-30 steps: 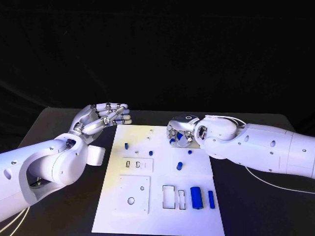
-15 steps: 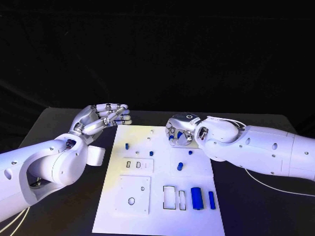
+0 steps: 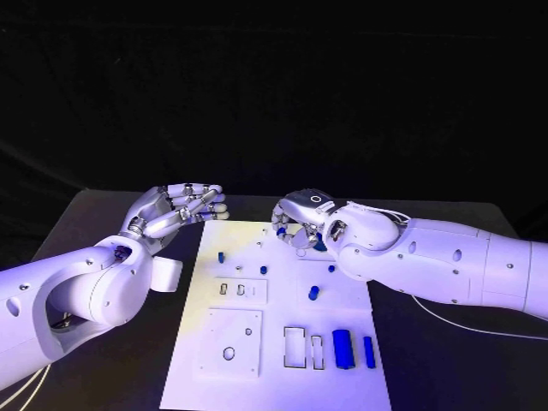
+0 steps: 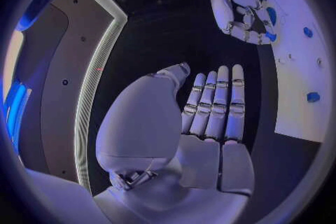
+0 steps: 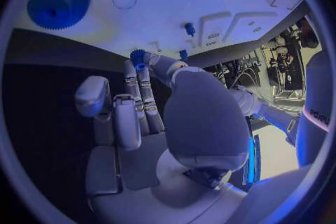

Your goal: Assemble the parts on the task board

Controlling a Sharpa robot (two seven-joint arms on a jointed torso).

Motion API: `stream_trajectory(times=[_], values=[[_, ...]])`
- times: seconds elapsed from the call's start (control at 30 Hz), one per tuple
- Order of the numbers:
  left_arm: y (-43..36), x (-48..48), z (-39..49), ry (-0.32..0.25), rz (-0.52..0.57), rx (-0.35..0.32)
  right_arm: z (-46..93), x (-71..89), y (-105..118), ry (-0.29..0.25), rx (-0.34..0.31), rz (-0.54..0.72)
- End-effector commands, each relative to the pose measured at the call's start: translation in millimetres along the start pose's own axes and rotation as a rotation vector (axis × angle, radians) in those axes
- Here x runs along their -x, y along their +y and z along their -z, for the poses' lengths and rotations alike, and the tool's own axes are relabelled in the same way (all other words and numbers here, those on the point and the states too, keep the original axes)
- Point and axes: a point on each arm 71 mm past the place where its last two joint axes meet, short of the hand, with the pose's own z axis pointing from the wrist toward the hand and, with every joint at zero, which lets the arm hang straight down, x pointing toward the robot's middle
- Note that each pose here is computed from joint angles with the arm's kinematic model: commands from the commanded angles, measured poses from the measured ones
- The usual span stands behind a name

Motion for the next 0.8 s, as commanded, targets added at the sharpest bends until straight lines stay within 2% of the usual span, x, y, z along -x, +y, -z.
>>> stream_trajectory(times=[0.03, 0.37, 0.8], values=[[-1.5, -4.1, -0.6, 0.024, 0.008, -0.01, -6.2, 2.1, 0.6, -0.04, -0.015, 0.018], [-2.1, -5.9, -0.3, 0.03, 0.011, -0.01, -25.2, -0.9, 8.2, -0.057, -0.011, 0.028], [-6.6, -6.8, -1.5, 0.034, 0.01, -0.018, -34.6, -7.5, 9.9, -0.035, -0.014, 0.035]])
